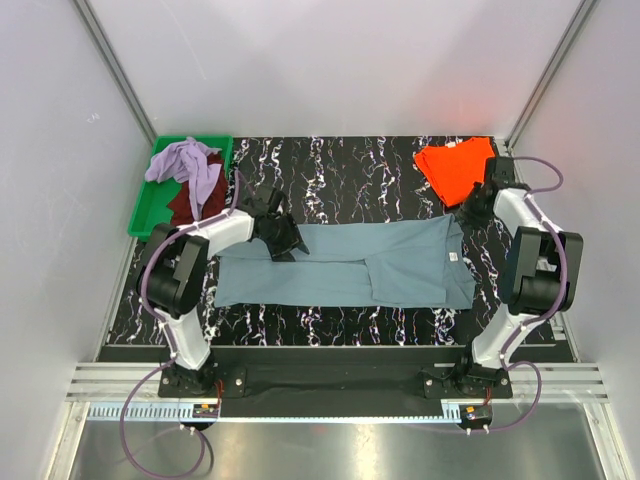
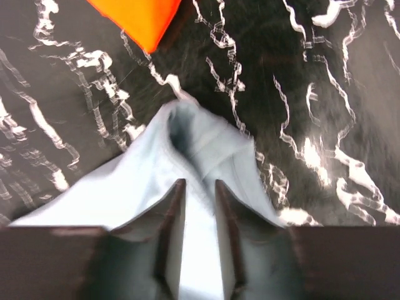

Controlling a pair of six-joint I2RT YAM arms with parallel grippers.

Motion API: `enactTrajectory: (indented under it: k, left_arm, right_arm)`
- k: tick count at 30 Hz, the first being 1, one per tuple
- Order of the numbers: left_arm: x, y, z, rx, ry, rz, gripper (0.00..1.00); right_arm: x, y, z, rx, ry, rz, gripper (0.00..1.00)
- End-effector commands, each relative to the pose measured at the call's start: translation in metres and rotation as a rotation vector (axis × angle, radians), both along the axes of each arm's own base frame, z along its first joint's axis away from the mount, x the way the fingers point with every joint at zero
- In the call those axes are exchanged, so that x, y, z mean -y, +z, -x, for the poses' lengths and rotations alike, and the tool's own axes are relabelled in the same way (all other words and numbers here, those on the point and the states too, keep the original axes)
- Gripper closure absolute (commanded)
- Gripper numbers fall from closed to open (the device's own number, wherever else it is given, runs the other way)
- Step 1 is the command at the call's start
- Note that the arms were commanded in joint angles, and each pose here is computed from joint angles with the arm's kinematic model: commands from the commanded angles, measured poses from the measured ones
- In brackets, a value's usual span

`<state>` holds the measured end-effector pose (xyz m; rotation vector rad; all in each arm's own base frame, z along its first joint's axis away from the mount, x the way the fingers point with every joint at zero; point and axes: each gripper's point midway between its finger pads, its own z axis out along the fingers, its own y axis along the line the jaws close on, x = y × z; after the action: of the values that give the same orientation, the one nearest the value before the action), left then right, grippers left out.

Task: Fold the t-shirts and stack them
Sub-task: Fold the tshirt

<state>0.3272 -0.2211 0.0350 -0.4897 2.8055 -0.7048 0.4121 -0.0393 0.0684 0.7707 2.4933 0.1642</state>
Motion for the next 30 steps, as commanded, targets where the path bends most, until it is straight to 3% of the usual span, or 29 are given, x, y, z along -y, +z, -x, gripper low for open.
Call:
enactTrajectory:
  k: [1, 2, 5, 10, 16, 21, 24, 30]
  left_arm:
    - [0.012, 0.059, -0.014, 0.139, -0.056, 0.051, 0.46]
    - [0.014, 0.065, -0.011, 0.149, -0.071, 0.054, 0.46]
    - [0.022, 0.085, -0.008, 0.188, -0.094, 0.085, 0.45]
    - [0.026, 0.092, 0.001, 0.200, -0.105, 0.122, 0.45]
    - [0.022, 0.089, 0.011, 0.189, -0.111, 0.123, 0.44]
    - [0.013, 0.084, 0.017, 0.187, -0.094, 0.089, 0.44]
    - [0.011, 0.081, 0.017, 0.187, -0.083, 0.075, 0.43]
    - [0.008, 0.074, 0.016, 0.173, -0.070, 0.050, 0.43]
  right_arm:
    - [-0.013, 0.035, 0.046, -0.121, -0.104, -0.086, 0.77]
    - [-0.020, 0.035, 0.057, -0.135, -0.100, -0.121, 0.90]
    - [-0.051, 0.025, 0.096, -0.196, -0.067, -0.261, 1.00]
    - [-0.078, -0.008, 0.142, -0.317, -0.054, -0.391, 1.00]
    - [-0.068, -0.042, 0.148, -0.365, -0.142, -0.343, 1.00]
    - [-0.027, -0.063, 0.148, -0.370, -0.237, -0.121, 1.00]
    - [-0.015, -0.063, 0.142, -0.345, -0.221, -0.051, 1.00]
    - [-0.016, -0.036, 0.130, -0.237, -0.135, -0.046, 0.96]
